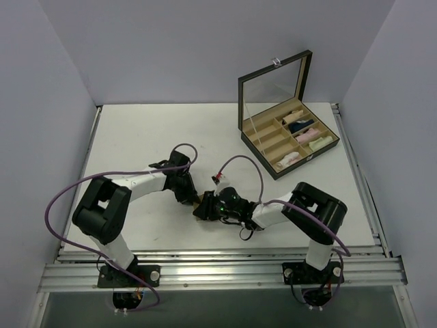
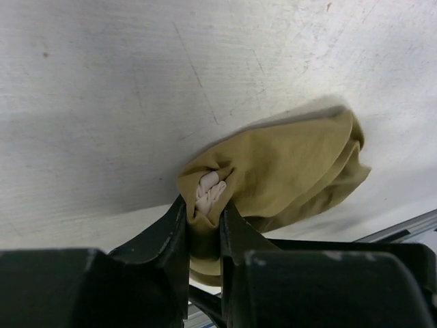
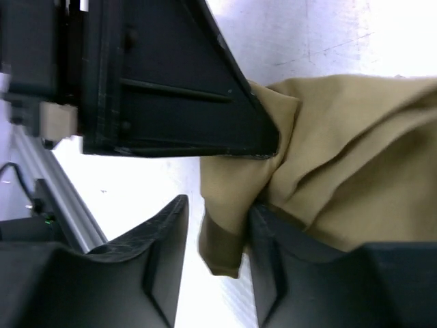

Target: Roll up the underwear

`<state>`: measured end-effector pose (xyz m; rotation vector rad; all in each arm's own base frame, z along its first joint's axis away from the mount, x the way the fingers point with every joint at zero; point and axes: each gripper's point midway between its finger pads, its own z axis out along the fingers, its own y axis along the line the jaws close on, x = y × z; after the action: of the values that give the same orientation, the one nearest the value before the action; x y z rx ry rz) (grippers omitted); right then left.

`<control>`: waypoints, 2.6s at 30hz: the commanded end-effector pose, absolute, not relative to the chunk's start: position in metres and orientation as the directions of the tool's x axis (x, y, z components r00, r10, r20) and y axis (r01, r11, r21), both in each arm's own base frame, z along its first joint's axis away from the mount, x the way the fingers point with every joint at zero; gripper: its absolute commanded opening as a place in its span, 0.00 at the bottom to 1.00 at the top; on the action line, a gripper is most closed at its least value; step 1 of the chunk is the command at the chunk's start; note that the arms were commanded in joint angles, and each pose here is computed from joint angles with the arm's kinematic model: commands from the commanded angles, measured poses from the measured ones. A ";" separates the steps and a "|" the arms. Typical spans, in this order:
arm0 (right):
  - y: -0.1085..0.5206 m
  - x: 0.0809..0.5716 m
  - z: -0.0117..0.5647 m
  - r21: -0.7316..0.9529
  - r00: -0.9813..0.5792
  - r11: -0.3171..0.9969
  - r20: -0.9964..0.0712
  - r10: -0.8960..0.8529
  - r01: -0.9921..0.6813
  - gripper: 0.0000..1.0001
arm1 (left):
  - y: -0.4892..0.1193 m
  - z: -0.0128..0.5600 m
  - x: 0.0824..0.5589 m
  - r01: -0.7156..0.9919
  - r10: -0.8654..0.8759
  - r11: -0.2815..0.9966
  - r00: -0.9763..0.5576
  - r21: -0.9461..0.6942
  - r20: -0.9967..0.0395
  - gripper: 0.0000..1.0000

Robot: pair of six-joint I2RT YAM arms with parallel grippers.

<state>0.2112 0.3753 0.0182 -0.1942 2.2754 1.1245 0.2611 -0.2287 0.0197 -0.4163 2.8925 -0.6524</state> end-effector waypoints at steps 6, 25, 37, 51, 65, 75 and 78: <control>0.296 0.203 0.006 0.205 -0.765 0.881 -0.601 -0.230 -0.426 0.44 | -0.178 0.011 0.217 -0.276 -0.279 0.959 -0.960 -0.067 -0.036 0.07; 0.387 0.176 0.069 0.060 -0.483 0.734 -0.788 -0.381 -0.676 0.52 | -0.168 0.014 0.202 -0.309 -0.316 0.945 -0.947 0.113 0.060 0.04; 0.409 0.167 0.034 -0.024 -0.484 0.755 -0.754 -0.444 -0.655 0.51 | -0.173 0.008 0.195 -0.265 -0.278 0.951 -0.958 0.160 0.065 0.02; 0.353 0.137 -0.020 0.112 -0.674 0.851 -0.666 -0.318 -0.512 0.00 | -0.144 0.039 0.212 -0.475 -0.475 0.880 -0.880 -0.015 0.021 0.33; 0.324 0.137 -0.053 0.388 -0.830 0.829 -0.536 -0.152 -0.402 0.00 | -0.148 0.077 0.232 -0.419 -0.473 0.854 -0.872 -0.308 -0.127 0.48; 0.321 0.135 -0.069 0.386 -0.852 0.837 -0.498 -0.165 -0.388 0.00 | -0.167 0.059 0.223 -0.344 -0.415 0.859 -0.901 -0.380 -0.124 0.50; 0.322 0.136 -0.069 0.385 -0.852 0.838 -0.496 -0.166 -0.387 0.00 | -0.171 0.053 0.220 -0.345 -0.414 0.858 -0.903 -0.381 -0.116 0.51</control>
<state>0.1619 0.3923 0.0169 -0.3163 2.2594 1.0409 0.2129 -0.1609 0.0542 -0.6299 2.8664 -0.4735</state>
